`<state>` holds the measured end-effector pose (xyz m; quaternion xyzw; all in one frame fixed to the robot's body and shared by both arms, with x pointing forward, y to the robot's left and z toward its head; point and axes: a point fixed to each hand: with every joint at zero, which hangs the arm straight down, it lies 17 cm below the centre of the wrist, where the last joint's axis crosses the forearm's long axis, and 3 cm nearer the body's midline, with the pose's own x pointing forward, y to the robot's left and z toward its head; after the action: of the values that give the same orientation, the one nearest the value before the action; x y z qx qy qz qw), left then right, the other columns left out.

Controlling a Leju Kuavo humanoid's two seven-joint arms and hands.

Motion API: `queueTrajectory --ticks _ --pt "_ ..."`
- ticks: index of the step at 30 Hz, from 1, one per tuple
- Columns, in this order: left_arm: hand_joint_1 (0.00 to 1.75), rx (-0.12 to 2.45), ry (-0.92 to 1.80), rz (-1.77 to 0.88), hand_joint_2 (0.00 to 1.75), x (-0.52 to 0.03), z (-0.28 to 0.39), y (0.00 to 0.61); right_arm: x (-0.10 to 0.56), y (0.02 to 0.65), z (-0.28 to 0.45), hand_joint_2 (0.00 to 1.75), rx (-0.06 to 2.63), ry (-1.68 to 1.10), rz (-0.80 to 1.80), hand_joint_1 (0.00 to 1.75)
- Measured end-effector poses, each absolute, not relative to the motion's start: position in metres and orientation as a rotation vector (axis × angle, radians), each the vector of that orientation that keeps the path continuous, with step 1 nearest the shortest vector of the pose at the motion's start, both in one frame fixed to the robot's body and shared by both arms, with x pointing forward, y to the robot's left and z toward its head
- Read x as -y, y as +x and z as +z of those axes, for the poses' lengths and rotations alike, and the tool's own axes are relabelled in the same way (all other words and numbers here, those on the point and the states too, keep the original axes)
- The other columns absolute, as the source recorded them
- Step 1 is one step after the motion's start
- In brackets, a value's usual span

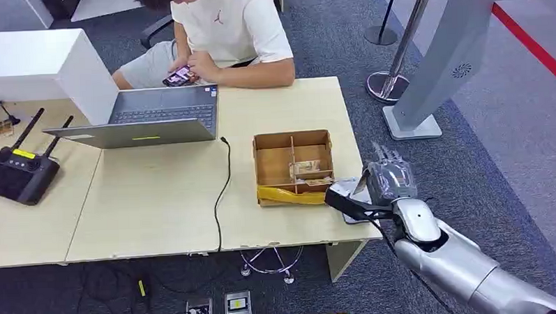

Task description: Pass the card to the sensor for recognition and then transmit it.

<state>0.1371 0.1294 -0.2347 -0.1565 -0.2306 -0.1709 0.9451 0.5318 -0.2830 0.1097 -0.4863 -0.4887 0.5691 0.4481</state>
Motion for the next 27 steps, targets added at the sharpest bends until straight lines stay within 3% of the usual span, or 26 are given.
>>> queueTrajectory --ticks 27 --pt "0.00 0.474 -0.320 -0.315 0.00 -0.131 -0.234 0.140 0.268 0.530 0.071 1.75 1.178 -1.110 1.399 1.75"
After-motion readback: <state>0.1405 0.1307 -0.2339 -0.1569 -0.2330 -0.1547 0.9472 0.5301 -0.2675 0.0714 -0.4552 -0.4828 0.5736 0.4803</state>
